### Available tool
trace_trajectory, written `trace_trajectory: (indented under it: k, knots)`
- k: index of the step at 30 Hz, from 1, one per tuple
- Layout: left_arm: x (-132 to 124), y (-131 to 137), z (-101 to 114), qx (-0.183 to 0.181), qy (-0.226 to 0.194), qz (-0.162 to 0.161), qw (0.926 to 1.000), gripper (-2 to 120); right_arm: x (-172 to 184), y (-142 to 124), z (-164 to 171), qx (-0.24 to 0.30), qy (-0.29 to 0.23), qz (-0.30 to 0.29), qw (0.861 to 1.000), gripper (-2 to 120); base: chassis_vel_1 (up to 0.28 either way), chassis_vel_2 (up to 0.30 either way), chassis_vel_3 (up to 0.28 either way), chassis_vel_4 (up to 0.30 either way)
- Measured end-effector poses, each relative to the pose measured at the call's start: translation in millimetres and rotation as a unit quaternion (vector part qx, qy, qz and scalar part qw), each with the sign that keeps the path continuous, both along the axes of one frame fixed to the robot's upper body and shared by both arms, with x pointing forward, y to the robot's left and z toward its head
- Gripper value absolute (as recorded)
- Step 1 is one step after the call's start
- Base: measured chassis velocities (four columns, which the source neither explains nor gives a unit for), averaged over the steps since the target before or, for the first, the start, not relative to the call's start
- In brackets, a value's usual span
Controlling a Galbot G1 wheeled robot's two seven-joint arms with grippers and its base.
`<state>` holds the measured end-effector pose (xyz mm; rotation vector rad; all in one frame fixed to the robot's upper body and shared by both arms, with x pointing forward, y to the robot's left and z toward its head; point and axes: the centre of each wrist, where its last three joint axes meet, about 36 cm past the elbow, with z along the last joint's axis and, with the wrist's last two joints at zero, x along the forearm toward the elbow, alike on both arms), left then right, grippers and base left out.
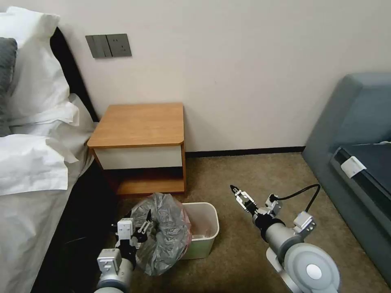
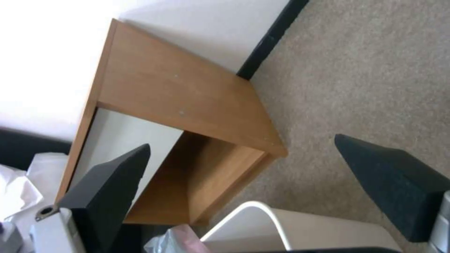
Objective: Pick up the garbage bag from the table and place it over the trash can.
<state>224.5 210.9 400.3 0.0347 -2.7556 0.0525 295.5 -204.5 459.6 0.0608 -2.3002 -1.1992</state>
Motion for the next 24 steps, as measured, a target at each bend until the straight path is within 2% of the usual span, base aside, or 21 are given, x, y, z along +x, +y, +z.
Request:
trace_trajectory:
  k: [16, 24]
  knots:
    - [8, 1, -17, 0.009, 0.027, 0.027, 0.9992, 66, -1, 0, -7, -0.007, 0.006, -0.009, 1.0, 100, 0.0, 0.0, 0.0, 0.0]
    - [10, 1, -20, -0.006, 0.033, 0.027, 0.9991, 66, -1, 2, -8, -0.008, 0.006, -0.01, 1.0, 100, 0.0, 0.0, 0.0, 0.0]
